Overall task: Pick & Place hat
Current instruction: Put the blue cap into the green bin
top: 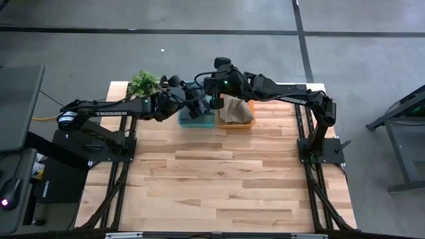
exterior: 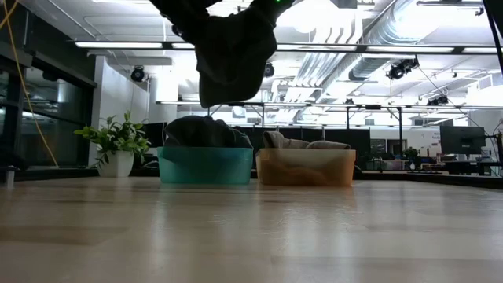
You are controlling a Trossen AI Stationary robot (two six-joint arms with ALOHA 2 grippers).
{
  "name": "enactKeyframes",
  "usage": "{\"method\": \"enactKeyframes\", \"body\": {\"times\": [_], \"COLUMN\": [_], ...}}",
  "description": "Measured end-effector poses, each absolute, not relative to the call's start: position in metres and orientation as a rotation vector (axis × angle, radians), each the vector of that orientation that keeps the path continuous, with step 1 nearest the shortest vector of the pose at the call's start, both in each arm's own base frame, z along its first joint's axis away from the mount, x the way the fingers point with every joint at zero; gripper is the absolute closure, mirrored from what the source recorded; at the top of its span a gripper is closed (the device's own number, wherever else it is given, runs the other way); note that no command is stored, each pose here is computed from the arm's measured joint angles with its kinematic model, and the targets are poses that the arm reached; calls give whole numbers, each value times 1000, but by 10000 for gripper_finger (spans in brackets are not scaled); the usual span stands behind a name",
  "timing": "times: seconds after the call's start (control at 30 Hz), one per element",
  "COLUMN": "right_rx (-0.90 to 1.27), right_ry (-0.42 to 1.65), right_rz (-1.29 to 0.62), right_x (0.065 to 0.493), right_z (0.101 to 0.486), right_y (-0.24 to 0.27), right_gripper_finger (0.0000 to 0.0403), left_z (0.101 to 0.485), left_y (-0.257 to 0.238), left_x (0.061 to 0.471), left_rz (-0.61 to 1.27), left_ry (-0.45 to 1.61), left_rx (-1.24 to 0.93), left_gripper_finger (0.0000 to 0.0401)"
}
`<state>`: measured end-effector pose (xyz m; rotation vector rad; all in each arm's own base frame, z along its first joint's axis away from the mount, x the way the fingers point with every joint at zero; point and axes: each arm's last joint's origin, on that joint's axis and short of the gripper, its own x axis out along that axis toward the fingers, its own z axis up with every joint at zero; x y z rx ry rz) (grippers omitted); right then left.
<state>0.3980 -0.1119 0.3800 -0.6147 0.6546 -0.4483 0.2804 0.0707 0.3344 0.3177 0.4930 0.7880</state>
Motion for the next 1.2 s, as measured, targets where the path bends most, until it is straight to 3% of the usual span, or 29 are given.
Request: {"method": "enactKeyframes", "body": {"times": [0.23, 0.7, 1.2], "right_rx": [-626, -661, -693], "right_ry": [643, 622, 618], "right_rz": [-437, -412, -385], "right_x": [399, 402, 404], "right_z": [381, 383, 383], "right_y": [-112, -101, -96], "right_gripper_finger": [403, 403, 402], "left_z": [334, 335, 330], "left_y": [70, 72, 71], "left_x": [281, 279, 276], "left_rz": [767, 848, 888], "left_ry": [491, 490, 518], "left_rx": [314, 317, 266], "left_gripper_finger": [192, 390, 401]}}
